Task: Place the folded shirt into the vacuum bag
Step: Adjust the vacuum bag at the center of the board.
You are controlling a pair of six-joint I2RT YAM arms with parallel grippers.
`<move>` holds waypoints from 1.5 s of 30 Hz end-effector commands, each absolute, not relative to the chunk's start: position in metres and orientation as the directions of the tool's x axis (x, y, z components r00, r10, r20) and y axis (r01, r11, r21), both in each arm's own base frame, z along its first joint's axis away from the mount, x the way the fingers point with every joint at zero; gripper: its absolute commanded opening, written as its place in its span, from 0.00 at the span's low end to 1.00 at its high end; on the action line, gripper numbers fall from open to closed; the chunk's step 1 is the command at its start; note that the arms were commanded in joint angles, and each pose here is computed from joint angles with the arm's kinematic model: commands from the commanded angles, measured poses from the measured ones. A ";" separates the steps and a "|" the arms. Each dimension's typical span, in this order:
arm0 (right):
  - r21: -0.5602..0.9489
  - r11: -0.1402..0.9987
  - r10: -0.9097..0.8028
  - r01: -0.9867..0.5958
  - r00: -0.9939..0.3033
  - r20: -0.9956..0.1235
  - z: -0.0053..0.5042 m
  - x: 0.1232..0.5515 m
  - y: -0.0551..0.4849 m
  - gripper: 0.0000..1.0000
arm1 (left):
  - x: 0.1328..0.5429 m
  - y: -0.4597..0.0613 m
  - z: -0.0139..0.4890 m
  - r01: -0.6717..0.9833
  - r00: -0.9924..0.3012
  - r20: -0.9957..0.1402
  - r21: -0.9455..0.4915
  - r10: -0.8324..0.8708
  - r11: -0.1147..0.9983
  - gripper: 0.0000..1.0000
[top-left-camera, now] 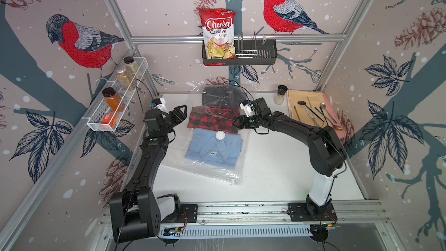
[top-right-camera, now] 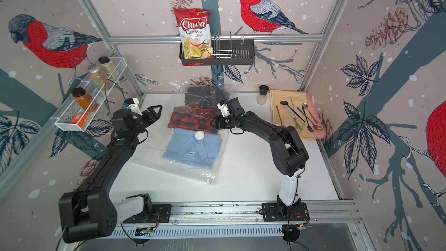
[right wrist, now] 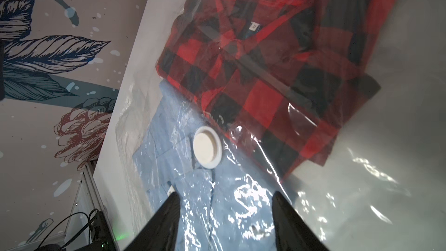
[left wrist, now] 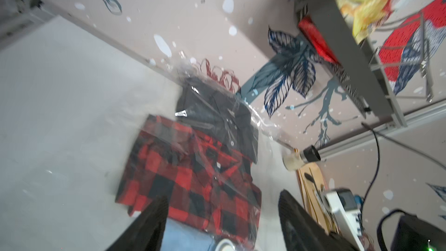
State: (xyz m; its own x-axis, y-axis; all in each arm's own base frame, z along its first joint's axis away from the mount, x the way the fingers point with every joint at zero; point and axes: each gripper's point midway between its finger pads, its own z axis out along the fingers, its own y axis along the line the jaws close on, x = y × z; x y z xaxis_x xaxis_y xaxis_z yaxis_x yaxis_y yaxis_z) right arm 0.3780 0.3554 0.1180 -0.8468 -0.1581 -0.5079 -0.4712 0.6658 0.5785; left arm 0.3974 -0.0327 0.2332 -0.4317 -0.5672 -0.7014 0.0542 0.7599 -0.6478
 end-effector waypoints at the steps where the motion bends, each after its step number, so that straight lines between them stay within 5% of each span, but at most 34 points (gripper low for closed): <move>1: 0.631 0.633 -0.138 -0.449 -0.867 -0.479 0.107 0.381 0.366 0.62 | 0.395 -0.055 0.208 0.056 -0.481 -0.702 -0.622 -0.525 0.781 0.74; 13: 0.566 0.767 -0.106 -0.302 -0.930 -0.352 0.021 0.365 0.323 0.63 | 0.355 -0.119 0.075 0.017 -0.714 -0.573 -0.590 -0.403 0.807 0.74; 24: 0.546 0.795 -0.028 -0.264 -0.915 -0.403 0.046 0.372 0.282 0.72 | 0.285 -0.171 0.031 0.043 -0.807 -0.485 -0.618 -0.337 0.785 0.74; 30: 0.540 0.783 0.009 -0.310 -0.862 -0.507 0.093 0.378 0.273 0.85 | 0.282 -0.175 0.055 0.076 -0.785 -0.524 -0.610 -0.329 0.789 0.74; 32: 0.526 0.782 0.021 -0.335 -0.829 -0.559 0.115 0.379 0.269 0.99 | 0.289 -0.171 0.077 0.092 -0.753 -0.572 -0.582 -0.326 0.808 0.74; 37: 0.453 0.807 0.067 -0.379 -0.704 -0.707 0.172 0.377 0.247 1.00 | 0.305 -0.153 0.134 0.112 -0.654 -0.696 -0.478 -0.297 0.871 0.80; 39: 0.413 0.824 0.091 -0.389 -0.629 -0.772 0.196 0.374 0.234 1.00 | 0.309 -0.145 0.156 0.117 -0.604 -0.745 -0.436 -0.285 0.892 0.96; 45: 0.280 0.901 0.148 -0.332 -0.371 -0.917 0.251 0.358 0.178 1.00 | 0.318 -0.104 0.215 0.042 -0.375 -0.886 -0.310 -0.273 0.950 0.97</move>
State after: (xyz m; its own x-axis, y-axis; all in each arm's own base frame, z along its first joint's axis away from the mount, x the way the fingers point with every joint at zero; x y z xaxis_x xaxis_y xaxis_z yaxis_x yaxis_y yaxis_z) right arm 0.3505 0.2060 0.2237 -0.5273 0.1252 -0.8404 -0.3932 0.8408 0.3720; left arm 0.3157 -0.1328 0.2069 -0.4577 -0.3326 -0.8246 0.1329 0.8914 -0.4334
